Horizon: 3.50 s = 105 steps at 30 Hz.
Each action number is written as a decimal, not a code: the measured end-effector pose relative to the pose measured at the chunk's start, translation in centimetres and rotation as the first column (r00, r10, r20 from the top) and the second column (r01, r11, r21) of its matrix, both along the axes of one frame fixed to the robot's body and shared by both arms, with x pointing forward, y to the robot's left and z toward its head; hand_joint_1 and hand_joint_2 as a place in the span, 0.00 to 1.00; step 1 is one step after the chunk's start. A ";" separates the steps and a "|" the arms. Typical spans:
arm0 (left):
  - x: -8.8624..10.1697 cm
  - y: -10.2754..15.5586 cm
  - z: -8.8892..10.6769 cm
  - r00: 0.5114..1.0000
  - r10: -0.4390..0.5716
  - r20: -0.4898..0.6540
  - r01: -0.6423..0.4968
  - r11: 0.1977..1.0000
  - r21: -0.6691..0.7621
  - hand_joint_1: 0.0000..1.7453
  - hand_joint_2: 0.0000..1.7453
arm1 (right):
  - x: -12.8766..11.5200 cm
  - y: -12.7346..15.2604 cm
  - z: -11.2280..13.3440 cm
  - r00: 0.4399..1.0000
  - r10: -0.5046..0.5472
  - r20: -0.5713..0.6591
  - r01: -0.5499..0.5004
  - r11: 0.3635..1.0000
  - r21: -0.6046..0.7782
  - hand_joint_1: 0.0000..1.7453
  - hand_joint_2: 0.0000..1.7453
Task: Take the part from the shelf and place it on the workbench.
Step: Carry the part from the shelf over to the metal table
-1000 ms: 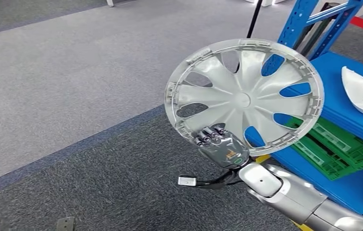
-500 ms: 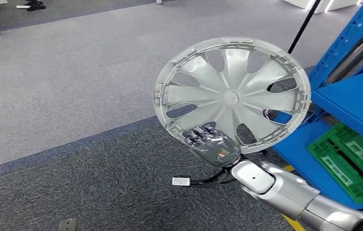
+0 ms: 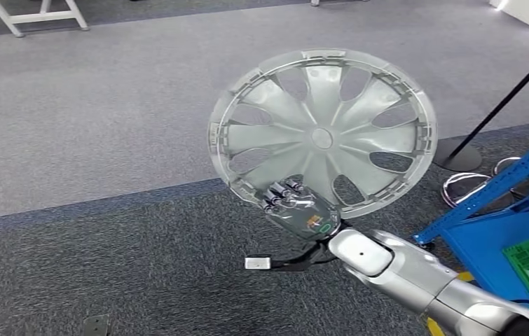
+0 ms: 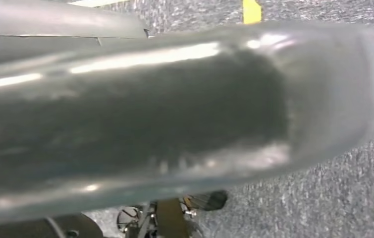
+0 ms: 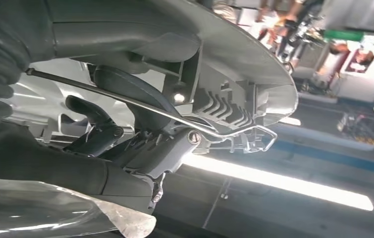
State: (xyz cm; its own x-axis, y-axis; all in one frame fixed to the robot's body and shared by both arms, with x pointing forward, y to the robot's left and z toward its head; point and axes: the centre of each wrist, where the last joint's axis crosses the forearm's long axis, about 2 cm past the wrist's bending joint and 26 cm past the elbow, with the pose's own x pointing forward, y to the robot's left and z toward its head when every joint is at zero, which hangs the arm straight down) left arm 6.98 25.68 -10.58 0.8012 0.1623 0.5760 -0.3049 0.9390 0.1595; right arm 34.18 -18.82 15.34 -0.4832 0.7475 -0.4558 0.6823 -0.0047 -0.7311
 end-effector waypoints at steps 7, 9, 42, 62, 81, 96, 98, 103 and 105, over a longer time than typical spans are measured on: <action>-0.3 0.1 -0.1 1.000 -0.005 -0.020 0.005 1.000 -0.006 0.00 0.00 | 0.7 1.2 0.8 1.000 0.027 0.009 -0.027 1.000 -0.004 1.00 1.00; -0.2 0.1 0.0 1.000 -0.008 -0.019 0.008 1.000 -0.007 0.00 0.00 | 0.9 1.2 0.9 1.000 0.026 0.009 -0.026 1.000 -0.006 1.00 1.00; -0.3 0.5 -0.1 0.998 0.062 -0.012 -0.062 0.998 -0.022 0.00 0.00 | 1.8 2.9 1.4 0.999 0.043 0.008 -0.043 0.999 -0.025 1.00 1.00; -0.4 0.8 -0.1 0.958 0.285 -0.037 -0.287 0.957 -0.044 0.00 0.00 | 3.3 3.6 3.7 0.991 0.122 0.049 -0.117 0.989 -0.092 1.00 1.00; -0.5 0.6 -0.1 0.955 0.297 0.007 -0.297 0.955 -0.005 0.00 0.00 | 4.0 5.0 5.4 0.980 0.184 0.070 -0.175 0.978 -0.115 1.00 1.00; -0.4 0.0 0.0 0.963 0.267 -0.026 -0.267 0.963 -0.015 0.00 0.00 | 5.5 4.1 6.7 0.980 0.189 0.054 -0.183 0.977 -0.106 1.00 1.00; -0.4 -0.1 0.0 0.964 0.264 -0.027 -0.264 0.964 -0.012 0.00 0.00 | 6.0 3.8 7.4 0.980 0.188 0.059 -0.181 0.978 -0.107 1.00 1.00; -0.2 0.0 0.0 0.962 0.267 -0.050 -0.268 0.963 -0.007 0.00 0.00 | 6.7 3.5 7.8 0.983 0.176 0.055 -0.169 0.979 -0.114 1.00 1.00; -0.3 0.0 0.0 0.962 0.266 -0.064 -0.267 0.964 -0.004 0.00 0.00 | 6.8 3.6 7.8 0.984 0.172 0.051 -0.165 0.980 -0.112 1.00 1.00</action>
